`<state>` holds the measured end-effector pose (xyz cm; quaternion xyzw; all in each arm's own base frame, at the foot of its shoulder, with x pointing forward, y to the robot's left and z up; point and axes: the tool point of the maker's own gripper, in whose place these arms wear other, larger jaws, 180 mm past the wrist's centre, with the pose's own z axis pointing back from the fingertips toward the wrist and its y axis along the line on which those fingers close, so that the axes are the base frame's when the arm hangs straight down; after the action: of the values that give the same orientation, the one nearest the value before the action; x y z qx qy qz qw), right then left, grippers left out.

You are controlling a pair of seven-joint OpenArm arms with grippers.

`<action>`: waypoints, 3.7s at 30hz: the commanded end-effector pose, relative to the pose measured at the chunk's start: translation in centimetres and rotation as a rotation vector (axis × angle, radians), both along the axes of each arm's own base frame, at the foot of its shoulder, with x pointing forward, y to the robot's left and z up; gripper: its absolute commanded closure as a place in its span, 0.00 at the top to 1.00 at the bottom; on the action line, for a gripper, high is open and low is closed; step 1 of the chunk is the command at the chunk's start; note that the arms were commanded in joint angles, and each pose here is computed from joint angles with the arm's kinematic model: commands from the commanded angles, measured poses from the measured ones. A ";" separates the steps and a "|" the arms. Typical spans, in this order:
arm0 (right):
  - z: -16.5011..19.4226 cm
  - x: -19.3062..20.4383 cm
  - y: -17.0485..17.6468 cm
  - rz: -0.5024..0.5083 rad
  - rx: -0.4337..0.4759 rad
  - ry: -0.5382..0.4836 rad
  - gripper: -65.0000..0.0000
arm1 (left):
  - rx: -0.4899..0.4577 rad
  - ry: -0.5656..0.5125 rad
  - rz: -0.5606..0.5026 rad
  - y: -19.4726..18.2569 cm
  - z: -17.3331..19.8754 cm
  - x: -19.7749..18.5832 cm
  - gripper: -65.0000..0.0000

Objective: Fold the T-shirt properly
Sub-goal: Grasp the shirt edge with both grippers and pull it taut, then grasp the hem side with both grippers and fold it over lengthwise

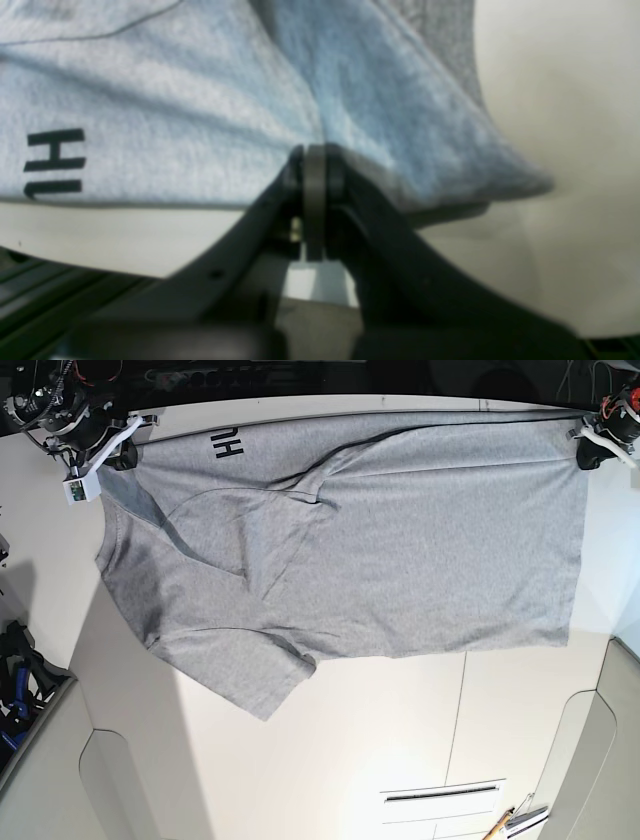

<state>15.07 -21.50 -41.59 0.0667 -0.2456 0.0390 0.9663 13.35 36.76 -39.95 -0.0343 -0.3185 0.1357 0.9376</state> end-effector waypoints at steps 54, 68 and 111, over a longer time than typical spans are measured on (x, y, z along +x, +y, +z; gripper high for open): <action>-0.3 26.5 1.7 0.095 0.118 -0.132 0.14 | 0.149 -0.355 -0.112 0.3 12.6 5.5 0.34; -0.4 26.4 1.9 0.108 0.113 -0.127 0.00 | 0.092 -0.477 0.041 4.8 12.0 13.7 0.44; 2.8 27.8 2.7 0.092 0.184 -0.212 0.00 | -0.104 -0.292 0.027 -0.1 2.6 29.6 0.00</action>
<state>41.15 -18.46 -41.08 0.1612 -0.3103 0.0661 0.9345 41.42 35.55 -40.07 -0.0993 -0.4085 0.1645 0.8923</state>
